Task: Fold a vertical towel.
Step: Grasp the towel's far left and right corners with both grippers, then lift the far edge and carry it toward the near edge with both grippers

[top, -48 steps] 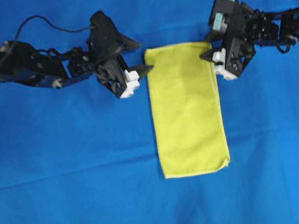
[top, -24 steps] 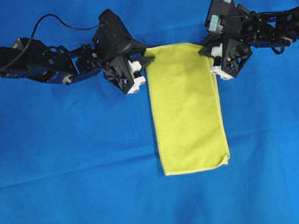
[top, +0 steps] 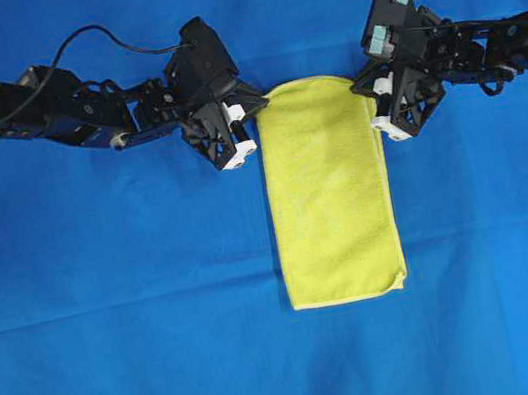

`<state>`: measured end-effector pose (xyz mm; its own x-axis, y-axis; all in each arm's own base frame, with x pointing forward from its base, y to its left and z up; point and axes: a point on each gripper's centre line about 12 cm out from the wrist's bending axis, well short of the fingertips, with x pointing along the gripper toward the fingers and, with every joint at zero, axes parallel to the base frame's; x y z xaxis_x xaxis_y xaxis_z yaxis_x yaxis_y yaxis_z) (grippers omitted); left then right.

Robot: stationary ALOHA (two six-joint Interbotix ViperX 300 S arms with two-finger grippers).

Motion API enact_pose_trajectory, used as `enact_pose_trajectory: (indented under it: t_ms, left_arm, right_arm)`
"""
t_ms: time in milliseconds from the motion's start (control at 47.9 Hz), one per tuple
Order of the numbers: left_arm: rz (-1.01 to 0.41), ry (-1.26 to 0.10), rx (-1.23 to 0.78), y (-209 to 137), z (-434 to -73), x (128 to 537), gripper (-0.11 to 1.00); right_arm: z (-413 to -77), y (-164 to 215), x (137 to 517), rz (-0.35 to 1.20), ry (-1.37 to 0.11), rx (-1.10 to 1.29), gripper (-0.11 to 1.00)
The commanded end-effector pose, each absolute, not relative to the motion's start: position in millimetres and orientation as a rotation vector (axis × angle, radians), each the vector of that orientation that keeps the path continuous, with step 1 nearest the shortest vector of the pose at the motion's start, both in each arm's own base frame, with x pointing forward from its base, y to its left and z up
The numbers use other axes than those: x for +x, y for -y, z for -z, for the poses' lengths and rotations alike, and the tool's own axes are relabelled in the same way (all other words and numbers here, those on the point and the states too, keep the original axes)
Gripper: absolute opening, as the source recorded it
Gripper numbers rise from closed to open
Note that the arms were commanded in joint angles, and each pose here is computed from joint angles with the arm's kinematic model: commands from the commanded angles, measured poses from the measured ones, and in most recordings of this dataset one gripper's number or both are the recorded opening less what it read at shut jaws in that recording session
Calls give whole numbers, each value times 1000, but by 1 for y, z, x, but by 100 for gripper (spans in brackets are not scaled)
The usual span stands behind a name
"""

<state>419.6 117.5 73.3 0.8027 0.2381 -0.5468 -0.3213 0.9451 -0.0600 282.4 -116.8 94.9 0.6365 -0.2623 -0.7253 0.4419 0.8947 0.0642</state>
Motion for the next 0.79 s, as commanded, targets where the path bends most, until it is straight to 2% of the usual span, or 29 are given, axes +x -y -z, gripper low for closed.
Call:
enact_pose_trajectory:
  t_ms: [0, 313, 501, 773]
  left_arm:
    - [-318, -503, -145, -129, -98, 424, 3]
    - [-377, -490, -85, -169, -108, 427, 3]
    - [-362, -503, -82, -163, -112, 429, 3]
    - [-333, -470, -61, -148, -151, 421, 3]
  right_arm:
    - [-109, 123, 286, 419, -733, 239, 5]
    - [-118, 153, 281, 489, -701, 219, 5]
    - [-125, 157, 286, 485, -686, 195, 5]
    - [-157, 155, 285, 481, -637, 168, 5]
